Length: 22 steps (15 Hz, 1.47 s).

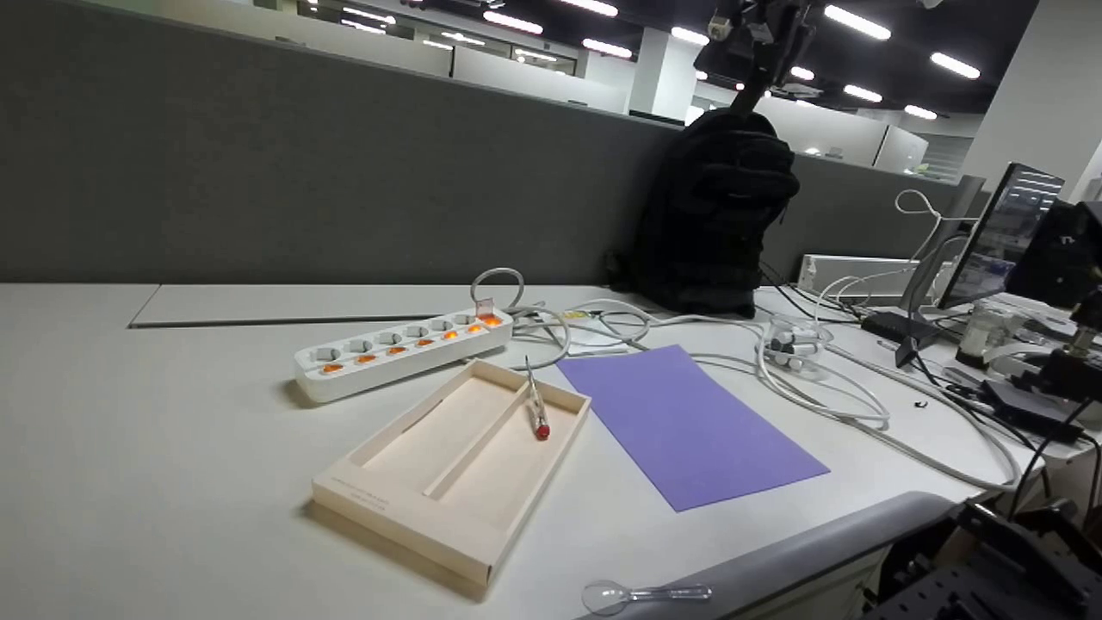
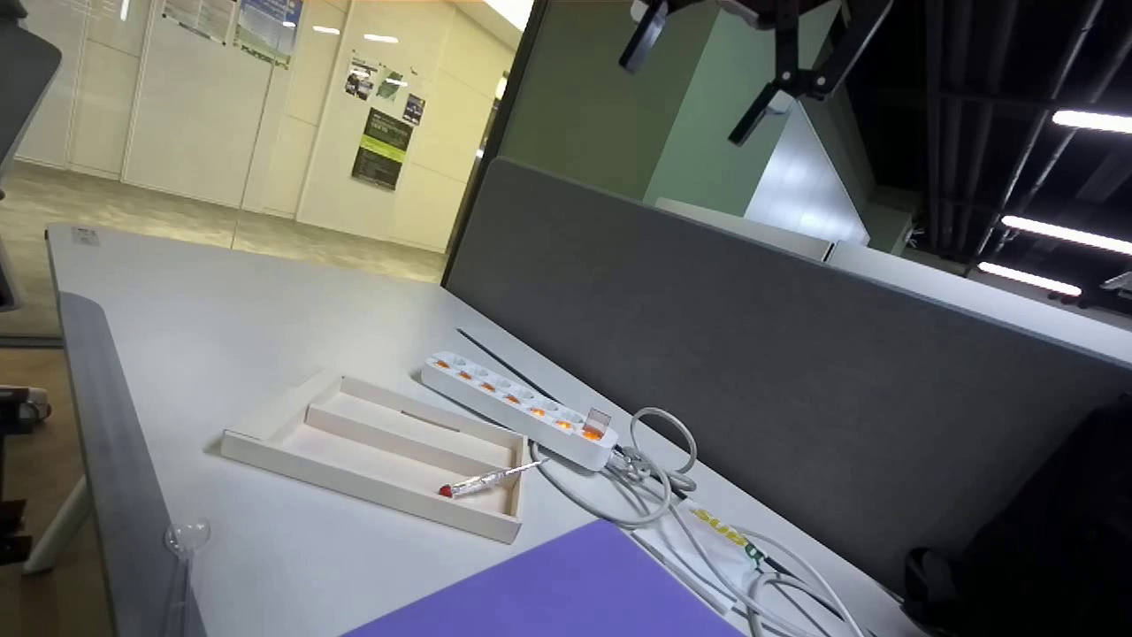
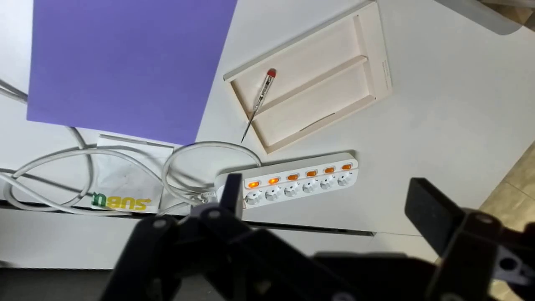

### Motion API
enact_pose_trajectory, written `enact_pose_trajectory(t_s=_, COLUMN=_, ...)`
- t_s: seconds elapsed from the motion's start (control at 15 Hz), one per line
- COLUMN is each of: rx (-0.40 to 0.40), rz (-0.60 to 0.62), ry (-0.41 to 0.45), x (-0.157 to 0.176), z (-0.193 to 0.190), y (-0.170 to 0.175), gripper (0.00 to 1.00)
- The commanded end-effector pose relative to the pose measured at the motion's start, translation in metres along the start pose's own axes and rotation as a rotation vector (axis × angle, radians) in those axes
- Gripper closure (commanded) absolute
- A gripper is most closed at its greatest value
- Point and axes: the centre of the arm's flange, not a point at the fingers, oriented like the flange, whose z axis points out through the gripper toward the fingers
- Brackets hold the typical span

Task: Take the screwdriver from the tray and put it on the purple mat

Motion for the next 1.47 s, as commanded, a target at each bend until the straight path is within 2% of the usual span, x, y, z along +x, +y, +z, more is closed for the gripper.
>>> enact_pose_trajectory(t_s=0.0, rx=-0.041, rz=-0.015, ry=0.017, x=0.011, z=0.034, y=-0.009, gripper=0.0)
enact_pose_trajectory(t_s=0.4, rx=-0.119, rz=-0.081, ry=-0.016, x=0.032, z=0.121, y=-0.037, gripper=0.0)
enact_pose_trajectory(t_s=0.87, rx=-0.142, rz=-0.106, ry=-0.104, x=0.03, z=0.213, y=-0.05, gripper=0.0)
enact_pose_trajectory(t_s=1.13, rx=-0.168, rz=-0.107, ry=-0.128, x=0.028, z=0.251, y=-0.052, gripper=0.0)
enact_pose_trajectory(t_s=1.4, rx=-0.238, rz=-0.111, ry=-0.126, x=0.024, z=0.282, y=-0.051, gripper=0.0)
